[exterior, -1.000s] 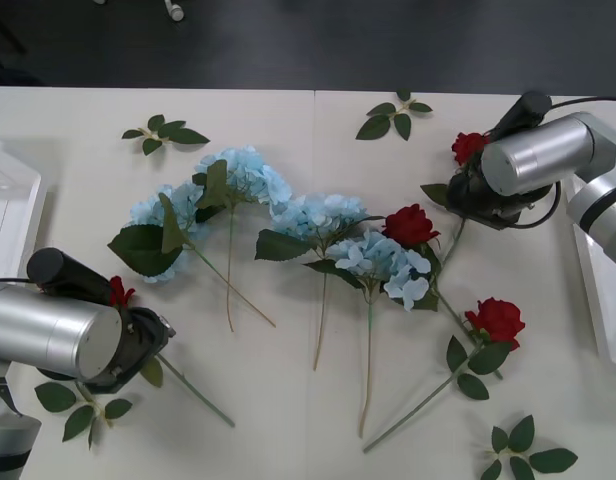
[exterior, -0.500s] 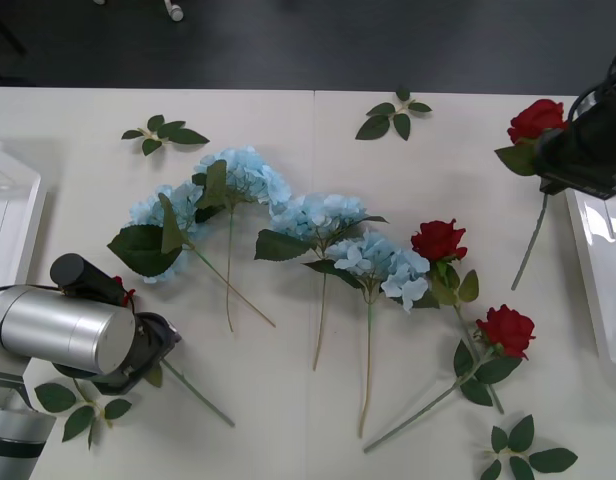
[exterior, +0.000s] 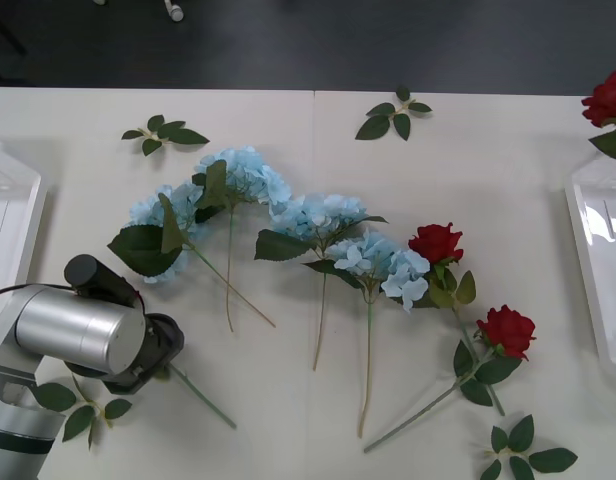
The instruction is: Put the red flowers into the right box and the blue flowers into the left box
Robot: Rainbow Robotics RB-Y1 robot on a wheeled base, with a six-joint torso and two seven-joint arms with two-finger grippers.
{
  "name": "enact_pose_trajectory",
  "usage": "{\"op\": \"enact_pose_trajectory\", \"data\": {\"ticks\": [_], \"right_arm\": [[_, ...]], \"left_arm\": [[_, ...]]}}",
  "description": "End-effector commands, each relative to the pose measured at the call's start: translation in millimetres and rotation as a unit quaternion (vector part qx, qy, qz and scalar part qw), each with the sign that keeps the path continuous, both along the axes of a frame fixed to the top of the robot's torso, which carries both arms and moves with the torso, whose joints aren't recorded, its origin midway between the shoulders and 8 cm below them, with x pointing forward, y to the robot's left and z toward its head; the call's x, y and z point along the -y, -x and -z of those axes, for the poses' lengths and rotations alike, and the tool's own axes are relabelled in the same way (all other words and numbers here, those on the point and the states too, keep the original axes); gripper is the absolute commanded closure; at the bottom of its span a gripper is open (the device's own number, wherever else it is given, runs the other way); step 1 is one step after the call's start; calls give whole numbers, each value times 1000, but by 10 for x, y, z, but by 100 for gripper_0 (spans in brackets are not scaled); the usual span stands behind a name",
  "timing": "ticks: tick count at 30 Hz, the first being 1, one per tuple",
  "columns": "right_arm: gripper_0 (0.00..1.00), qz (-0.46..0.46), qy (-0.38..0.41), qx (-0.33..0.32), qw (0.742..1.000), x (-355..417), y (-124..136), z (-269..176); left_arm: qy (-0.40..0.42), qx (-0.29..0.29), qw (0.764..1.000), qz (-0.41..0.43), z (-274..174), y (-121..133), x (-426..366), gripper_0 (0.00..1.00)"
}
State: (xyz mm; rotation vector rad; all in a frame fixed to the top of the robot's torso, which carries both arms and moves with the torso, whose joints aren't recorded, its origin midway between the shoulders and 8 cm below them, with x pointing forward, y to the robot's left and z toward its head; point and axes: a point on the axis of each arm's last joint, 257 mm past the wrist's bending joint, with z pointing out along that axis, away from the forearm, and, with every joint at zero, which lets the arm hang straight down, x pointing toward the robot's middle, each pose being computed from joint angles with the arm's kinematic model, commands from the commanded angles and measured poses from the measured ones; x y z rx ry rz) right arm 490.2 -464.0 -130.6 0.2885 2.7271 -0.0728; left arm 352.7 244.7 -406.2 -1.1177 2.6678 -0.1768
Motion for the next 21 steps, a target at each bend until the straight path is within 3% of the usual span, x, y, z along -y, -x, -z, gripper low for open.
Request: {"op": "enact_pose_trajectory", "data": {"ticks": [1, 8, 21], "right_arm": [[100, -13, 57, -27, 998, 602, 258, -109], [100, 5, 67, -62, 996, 1156, 546, 100], [100, 7, 79, -47, 996, 1341, 467, 487]], "left_arm": [[-3, 12, 1000, 9, -88, -92, -11, 100], [-6, 36, 999, 23, -271, -180, -36, 100], [-24, 147, 987, 60, -1172, -421, -203, 100]]}}
